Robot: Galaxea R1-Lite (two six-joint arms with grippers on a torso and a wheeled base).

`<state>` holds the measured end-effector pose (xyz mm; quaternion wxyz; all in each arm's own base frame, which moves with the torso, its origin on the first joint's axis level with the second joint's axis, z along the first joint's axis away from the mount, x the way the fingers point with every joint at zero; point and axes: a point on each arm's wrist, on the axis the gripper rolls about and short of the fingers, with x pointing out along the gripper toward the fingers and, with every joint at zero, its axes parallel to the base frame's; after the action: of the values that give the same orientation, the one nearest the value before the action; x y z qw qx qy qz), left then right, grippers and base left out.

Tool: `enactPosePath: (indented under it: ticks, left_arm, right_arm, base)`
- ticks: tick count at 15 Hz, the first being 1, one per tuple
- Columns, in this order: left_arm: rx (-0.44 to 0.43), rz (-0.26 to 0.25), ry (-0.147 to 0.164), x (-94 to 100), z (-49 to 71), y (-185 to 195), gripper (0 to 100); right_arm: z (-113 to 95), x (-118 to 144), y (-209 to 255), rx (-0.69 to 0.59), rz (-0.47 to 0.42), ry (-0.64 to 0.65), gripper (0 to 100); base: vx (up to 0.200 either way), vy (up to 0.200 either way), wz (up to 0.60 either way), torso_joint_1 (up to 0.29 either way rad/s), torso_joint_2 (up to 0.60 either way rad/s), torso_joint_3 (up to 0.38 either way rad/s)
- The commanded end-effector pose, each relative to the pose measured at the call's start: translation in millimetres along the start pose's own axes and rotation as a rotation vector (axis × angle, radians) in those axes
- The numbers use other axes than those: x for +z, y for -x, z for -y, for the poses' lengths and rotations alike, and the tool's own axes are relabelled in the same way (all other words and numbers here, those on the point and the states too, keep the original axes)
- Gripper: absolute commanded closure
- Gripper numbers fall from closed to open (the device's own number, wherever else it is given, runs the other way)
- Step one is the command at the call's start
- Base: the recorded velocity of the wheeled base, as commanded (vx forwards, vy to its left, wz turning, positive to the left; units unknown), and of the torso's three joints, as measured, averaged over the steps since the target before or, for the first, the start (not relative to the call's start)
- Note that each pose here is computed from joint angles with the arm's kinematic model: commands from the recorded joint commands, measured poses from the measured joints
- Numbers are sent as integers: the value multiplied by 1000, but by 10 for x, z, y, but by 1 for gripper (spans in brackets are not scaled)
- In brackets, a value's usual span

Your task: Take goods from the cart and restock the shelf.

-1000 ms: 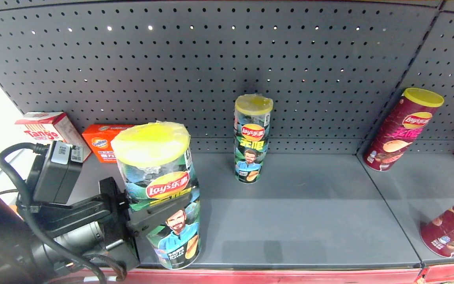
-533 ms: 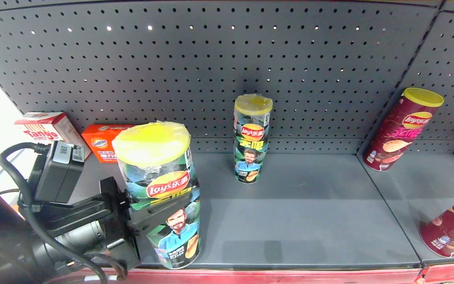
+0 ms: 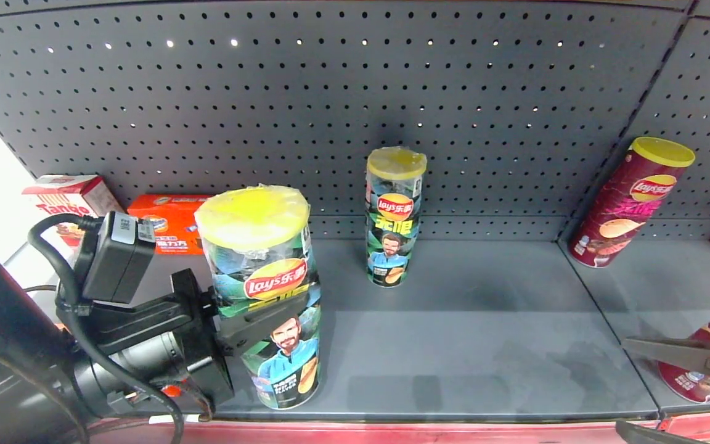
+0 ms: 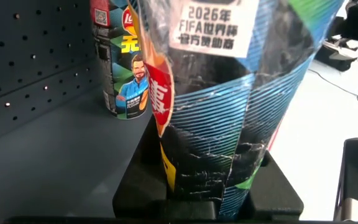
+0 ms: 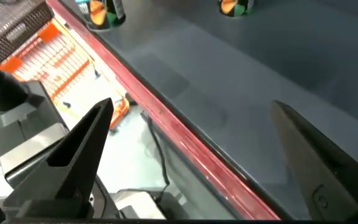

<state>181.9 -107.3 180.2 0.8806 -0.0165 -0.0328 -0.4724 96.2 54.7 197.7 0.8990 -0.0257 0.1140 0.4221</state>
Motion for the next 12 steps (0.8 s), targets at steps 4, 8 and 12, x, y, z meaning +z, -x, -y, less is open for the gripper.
enactPosePath:
  ticks: [4, 8, 12]
  left_arm:
    - [8, -13, 6, -33, -38, -27, 100]
    - [8, 0, 0, -29, -52, -52, 100]
    - [15, 2, -1, -25, -63, -39, 100]
  right_arm:
    - [120, 211, -448, -44, -60, 0, 0]
    - [100, 373, -742, -17, -71, 19, 0]
    - [156, 455, -1035, -30, -96, 19, 0]
  base:
    - [0, 0, 0, 0, 0, 0]
    - [0, 0, 0, 0, 0, 0]
    - [0, 0, 0, 0, 0, 0]
